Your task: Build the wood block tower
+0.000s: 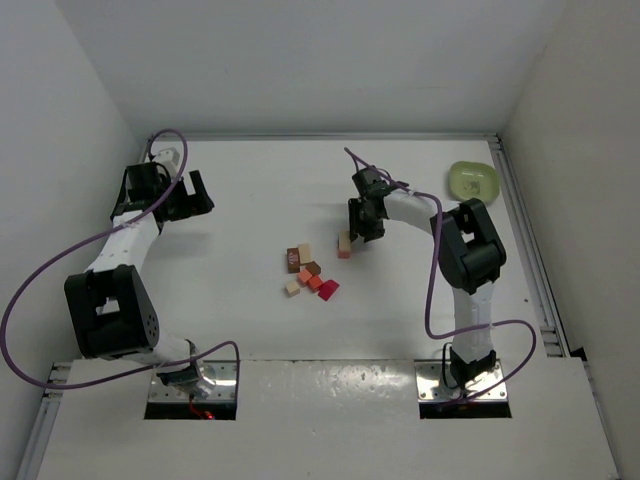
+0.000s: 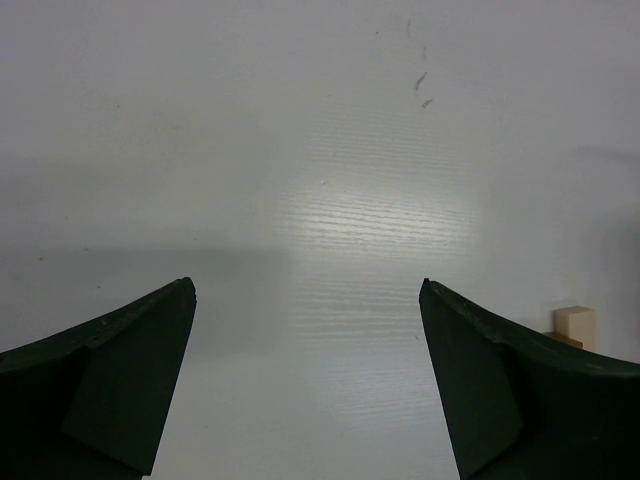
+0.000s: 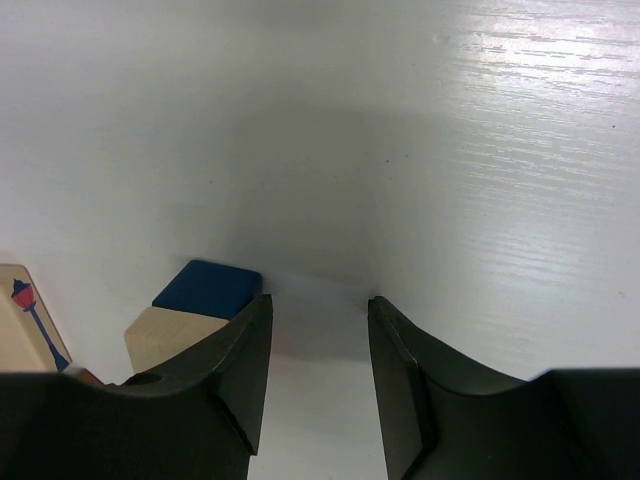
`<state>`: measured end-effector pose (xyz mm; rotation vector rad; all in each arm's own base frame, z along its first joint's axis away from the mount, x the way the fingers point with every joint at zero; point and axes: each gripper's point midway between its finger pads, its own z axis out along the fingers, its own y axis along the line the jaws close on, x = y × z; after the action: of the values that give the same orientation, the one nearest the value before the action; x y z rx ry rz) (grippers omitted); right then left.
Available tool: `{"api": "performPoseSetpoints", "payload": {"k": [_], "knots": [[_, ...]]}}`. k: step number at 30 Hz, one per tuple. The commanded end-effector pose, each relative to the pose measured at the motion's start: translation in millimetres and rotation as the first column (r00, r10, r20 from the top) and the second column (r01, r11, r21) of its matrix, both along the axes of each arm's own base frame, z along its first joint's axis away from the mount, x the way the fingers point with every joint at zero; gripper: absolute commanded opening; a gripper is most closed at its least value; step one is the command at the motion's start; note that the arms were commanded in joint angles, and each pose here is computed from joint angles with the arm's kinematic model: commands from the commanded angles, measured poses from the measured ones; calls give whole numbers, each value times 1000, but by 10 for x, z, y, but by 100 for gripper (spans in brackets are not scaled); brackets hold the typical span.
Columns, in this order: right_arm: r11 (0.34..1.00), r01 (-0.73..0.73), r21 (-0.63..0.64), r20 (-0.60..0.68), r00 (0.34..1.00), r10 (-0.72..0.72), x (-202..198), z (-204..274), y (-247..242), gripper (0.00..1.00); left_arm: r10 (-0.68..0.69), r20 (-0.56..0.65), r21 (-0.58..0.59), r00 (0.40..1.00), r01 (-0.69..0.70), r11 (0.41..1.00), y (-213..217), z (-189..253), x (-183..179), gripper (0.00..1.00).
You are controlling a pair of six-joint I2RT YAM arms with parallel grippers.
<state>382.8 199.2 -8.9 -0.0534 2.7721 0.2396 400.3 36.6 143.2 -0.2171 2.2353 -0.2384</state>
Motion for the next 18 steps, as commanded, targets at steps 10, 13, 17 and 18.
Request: {"api": "performPoseSetpoints", "payload": {"k": [10, 13, 17, 18], "knots": [[1000, 8, -6, -11, 1000, -8, -9, -7, -40, 44, -19, 37, 3, 999, 19, 1000, -37, 85, 87, 100], [1000, 16, -12, -15, 1000, -16, -48, -4, -100, 42, -19, 37, 3, 999, 19, 1000, -37, 85, 87, 100], [999, 21, -27, -26, 999, -22, -146, -28, -196, 35, -19, 37, 3, 999, 19, 1000, -37, 85, 87, 100], [999, 13, -29, -27, 1000, -14, -164, -39, -204, 34, -19, 37, 3, 999, 19, 1000, -37, 85, 87, 100]]}}
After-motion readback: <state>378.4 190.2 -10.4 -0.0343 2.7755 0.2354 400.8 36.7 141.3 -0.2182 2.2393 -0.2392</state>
